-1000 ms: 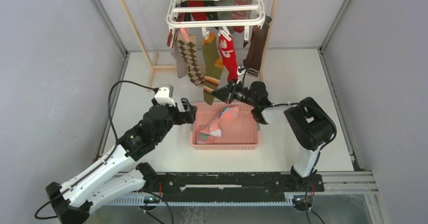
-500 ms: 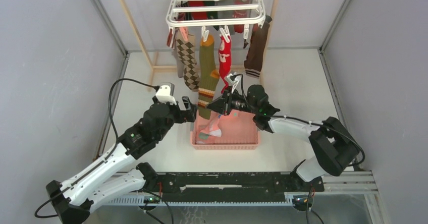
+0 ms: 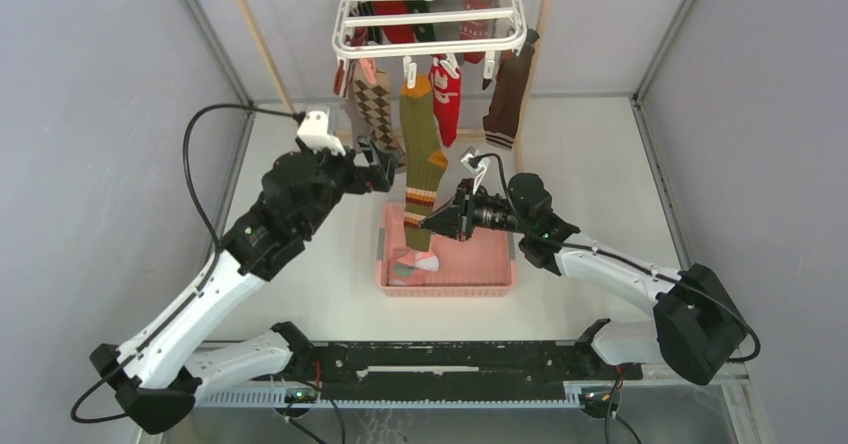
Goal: Remove the socks clipped to the hanger
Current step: Remove the sock from the hanger, then place the sock in the bin.
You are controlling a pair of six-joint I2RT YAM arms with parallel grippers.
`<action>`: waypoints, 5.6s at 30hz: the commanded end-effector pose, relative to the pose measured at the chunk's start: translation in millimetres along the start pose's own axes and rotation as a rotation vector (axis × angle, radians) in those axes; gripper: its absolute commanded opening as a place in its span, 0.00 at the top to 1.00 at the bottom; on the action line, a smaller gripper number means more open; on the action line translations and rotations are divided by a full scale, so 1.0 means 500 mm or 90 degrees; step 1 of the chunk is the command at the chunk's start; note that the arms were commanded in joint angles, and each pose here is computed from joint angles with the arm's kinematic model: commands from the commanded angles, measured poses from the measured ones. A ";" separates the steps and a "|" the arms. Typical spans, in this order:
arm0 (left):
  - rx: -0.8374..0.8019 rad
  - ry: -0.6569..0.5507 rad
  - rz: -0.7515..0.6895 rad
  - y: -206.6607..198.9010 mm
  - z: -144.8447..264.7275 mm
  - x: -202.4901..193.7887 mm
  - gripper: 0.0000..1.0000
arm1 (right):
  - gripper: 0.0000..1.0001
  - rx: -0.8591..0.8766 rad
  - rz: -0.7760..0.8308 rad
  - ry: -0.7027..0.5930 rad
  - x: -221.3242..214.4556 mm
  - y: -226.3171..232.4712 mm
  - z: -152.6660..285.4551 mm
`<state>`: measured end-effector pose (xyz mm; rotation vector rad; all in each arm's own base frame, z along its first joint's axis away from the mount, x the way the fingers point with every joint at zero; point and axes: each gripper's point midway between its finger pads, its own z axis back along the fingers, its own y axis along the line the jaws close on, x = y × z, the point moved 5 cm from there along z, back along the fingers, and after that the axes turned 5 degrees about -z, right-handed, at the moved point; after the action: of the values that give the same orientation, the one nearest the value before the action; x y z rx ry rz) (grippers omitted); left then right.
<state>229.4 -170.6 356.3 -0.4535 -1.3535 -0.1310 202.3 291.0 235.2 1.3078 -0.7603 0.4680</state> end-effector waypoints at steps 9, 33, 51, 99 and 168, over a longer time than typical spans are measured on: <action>-0.055 -0.085 -0.042 -0.066 -0.060 0.177 0.00 | 0.85 0.058 -0.019 0.024 0.002 0.065 0.035; -0.092 -0.138 -0.028 -0.104 -0.169 0.230 0.00 | 0.85 0.082 0.006 0.015 0.020 0.119 0.067; -0.107 -0.158 -0.006 -0.094 -0.211 0.261 0.20 | 0.85 0.076 0.017 0.019 0.017 0.123 0.076; -0.130 -0.163 0.023 -0.090 -0.245 0.263 0.85 | 0.85 0.072 0.012 0.042 0.003 0.109 0.069; -0.068 -0.015 0.095 0.029 -0.022 -0.080 0.00 | 0.69 -0.565 0.031 0.292 -0.144 -0.207 0.144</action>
<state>238.7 -169.6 309.0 -0.6227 -1.3083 -0.0968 199.9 205.6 111.9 0.4307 -0.4726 0.3597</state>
